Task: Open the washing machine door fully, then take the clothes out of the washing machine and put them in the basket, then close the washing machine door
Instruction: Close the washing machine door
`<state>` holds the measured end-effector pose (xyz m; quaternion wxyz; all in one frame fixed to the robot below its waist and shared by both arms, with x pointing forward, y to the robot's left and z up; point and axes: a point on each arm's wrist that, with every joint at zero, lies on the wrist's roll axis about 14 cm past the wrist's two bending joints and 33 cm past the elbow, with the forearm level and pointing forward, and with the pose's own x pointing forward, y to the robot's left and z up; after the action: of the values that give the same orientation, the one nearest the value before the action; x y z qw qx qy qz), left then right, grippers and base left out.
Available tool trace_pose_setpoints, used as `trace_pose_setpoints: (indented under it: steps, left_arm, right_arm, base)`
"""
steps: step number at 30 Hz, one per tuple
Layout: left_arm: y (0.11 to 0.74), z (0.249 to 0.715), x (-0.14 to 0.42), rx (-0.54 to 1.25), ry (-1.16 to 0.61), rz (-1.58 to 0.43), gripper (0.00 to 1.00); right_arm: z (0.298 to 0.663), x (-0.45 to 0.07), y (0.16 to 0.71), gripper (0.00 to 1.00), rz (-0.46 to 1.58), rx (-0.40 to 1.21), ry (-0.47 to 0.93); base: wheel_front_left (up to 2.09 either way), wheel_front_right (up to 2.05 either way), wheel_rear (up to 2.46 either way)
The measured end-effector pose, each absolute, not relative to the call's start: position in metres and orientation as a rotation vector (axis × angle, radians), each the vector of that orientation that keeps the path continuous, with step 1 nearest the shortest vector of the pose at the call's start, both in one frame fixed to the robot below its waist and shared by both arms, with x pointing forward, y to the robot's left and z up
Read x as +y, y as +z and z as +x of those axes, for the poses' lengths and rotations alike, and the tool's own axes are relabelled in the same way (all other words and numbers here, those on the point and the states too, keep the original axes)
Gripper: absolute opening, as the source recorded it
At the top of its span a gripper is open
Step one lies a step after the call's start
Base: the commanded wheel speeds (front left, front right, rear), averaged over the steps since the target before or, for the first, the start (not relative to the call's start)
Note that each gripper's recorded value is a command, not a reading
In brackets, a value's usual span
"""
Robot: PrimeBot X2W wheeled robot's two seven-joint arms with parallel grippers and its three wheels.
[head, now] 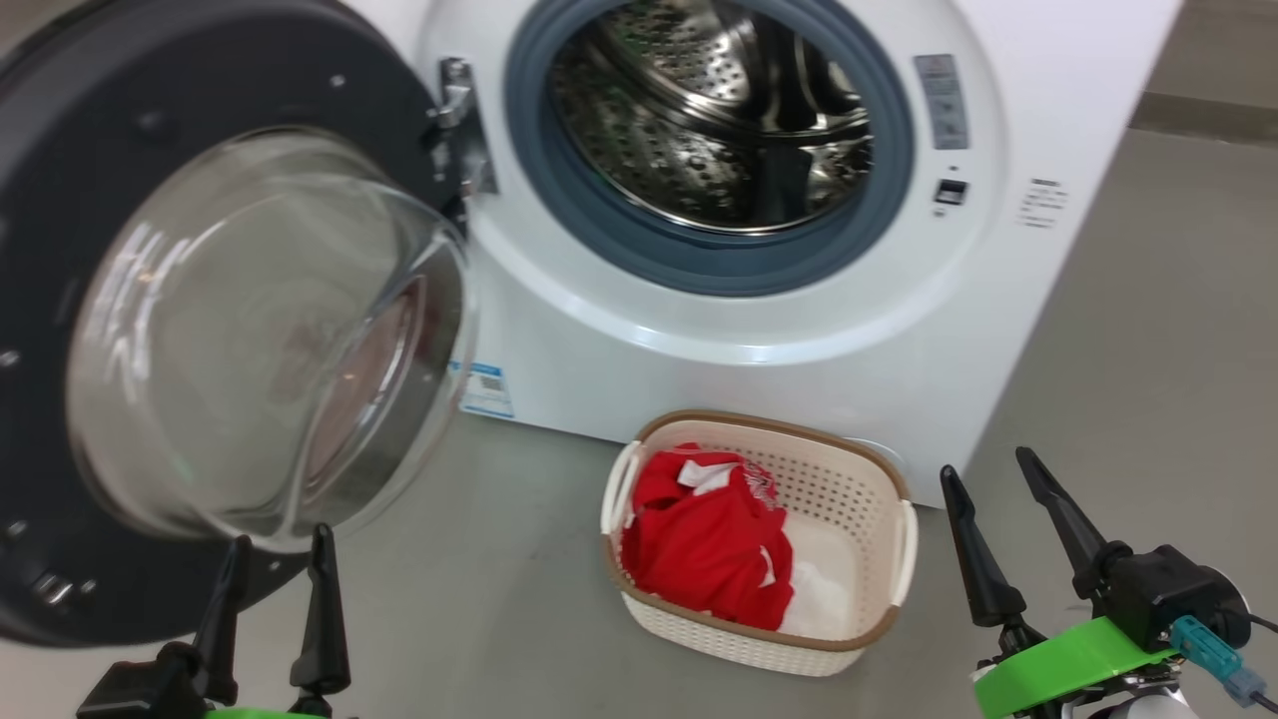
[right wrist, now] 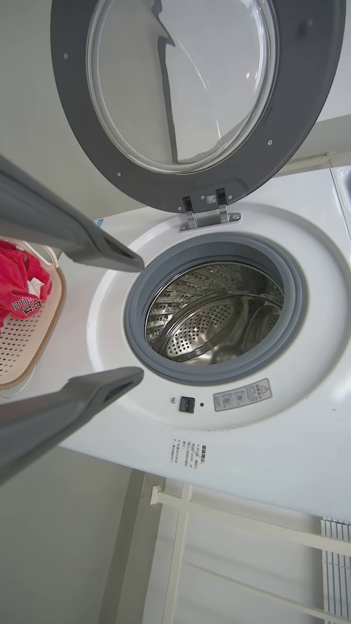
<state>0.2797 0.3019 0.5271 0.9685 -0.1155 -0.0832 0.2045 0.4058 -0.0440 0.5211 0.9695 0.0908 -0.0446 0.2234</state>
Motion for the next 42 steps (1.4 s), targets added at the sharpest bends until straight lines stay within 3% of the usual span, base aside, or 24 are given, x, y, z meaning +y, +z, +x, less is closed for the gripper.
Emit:
trace_pose_setpoints:
  steps: [16,29,30,31,32,42]
  left_arm:
    - [0.531,0.218,0.339,-0.181,0.605,-0.198,1.0]
    - [0.528,0.213,0.344,-0.163,0.638,-0.195,1.0]
    - [0.527,0.212,0.344,-0.153,0.641,-0.196,0.89]
    - [0.525,0.213,0.344,-0.141,0.64,-0.199,0.3]
    - [0.524,0.213,0.344,-0.14,0.639,-0.2,0.0]
    - [0.571,0.216,0.374,-0.242,0.712,-0.097,0.0]
  right_arm:
    - [0.397,0.029,0.527,1.0,0.197,-0.082,0.657]
    - [0.399,0.032,0.529,1.0,0.199,-0.087,0.664]
    - [0.399,0.032,0.529,1.0,0.199,-0.087,0.663]
    - [0.399,0.032,0.53,1.0,0.198,-0.088,0.662]
    - [0.399,0.032,0.53,1.0,0.198,-0.088,0.661]
    - [0.401,0.025,0.53,1.0,0.197,-0.09,0.644]
  base:
    - [0.0,0.0,0.0]
    - [0.0,0.0,0.0]
    - [0.0,0.0,0.0]
    - [0.0,0.0,0.0]
    - [0.0,0.0,0.0]
    - [0.0,0.0,0.0]
